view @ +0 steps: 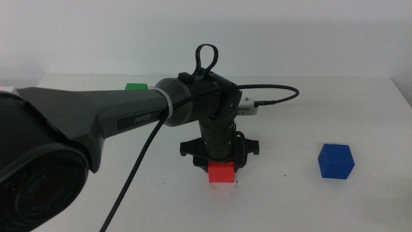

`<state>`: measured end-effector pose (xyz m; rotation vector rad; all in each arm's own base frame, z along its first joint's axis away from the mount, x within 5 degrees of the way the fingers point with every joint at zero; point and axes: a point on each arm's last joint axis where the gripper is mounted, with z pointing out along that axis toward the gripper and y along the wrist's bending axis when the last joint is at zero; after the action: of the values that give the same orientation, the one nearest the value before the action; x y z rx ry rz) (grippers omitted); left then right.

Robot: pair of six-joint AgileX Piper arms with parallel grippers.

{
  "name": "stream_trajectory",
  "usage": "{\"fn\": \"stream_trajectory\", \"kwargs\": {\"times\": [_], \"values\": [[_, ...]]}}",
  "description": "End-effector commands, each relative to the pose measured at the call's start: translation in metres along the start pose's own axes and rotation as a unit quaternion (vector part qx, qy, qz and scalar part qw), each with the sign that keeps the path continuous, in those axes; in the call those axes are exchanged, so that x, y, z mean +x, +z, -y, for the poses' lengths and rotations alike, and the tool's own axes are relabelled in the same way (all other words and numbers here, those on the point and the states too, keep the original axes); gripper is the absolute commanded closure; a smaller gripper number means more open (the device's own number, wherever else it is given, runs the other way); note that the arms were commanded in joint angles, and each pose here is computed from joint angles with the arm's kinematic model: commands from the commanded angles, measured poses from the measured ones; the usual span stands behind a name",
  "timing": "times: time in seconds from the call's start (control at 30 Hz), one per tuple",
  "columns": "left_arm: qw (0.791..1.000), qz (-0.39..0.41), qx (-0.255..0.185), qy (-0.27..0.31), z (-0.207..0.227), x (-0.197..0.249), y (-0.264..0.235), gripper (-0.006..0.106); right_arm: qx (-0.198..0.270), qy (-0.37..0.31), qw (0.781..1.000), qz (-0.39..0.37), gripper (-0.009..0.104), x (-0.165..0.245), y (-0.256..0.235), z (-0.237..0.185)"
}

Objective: Stack red cubes first, then green, then blue cubes in a specific spot.

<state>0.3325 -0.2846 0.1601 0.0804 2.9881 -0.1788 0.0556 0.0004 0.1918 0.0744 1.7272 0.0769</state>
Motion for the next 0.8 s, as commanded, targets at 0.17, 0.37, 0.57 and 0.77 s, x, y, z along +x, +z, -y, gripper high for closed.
{"fn": "stream_trajectory", "kwargs": {"times": [0.17, 0.37, 0.57, 0.77], "values": [[1.000, 0.004, 0.013, 0.001, 0.004, 0.000, 0.000, 0.010, 0.002, -0.009, 1.000, 0.006, 0.002, 0.000, 0.000, 0.000], [0.998, 0.038, 0.045, 0.017, 0.003, 0.000, -0.053, 0.007, 0.002, -0.009, 1.000, 0.006, 0.002, 0.000, 0.000, 0.000], [0.989, 0.148, 0.009, 0.029, -0.036, -0.005, -0.149, 0.007, 0.002, -0.009, 1.000, 0.006, 0.002, 0.000, 0.000, 0.000], [0.982, 0.186, -0.025, -0.010, -0.117, -0.065, -0.151, 0.007, 0.002, -0.009, 1.000, 0.006, 0.002, 0.000, 0.000, 0.000]]}}
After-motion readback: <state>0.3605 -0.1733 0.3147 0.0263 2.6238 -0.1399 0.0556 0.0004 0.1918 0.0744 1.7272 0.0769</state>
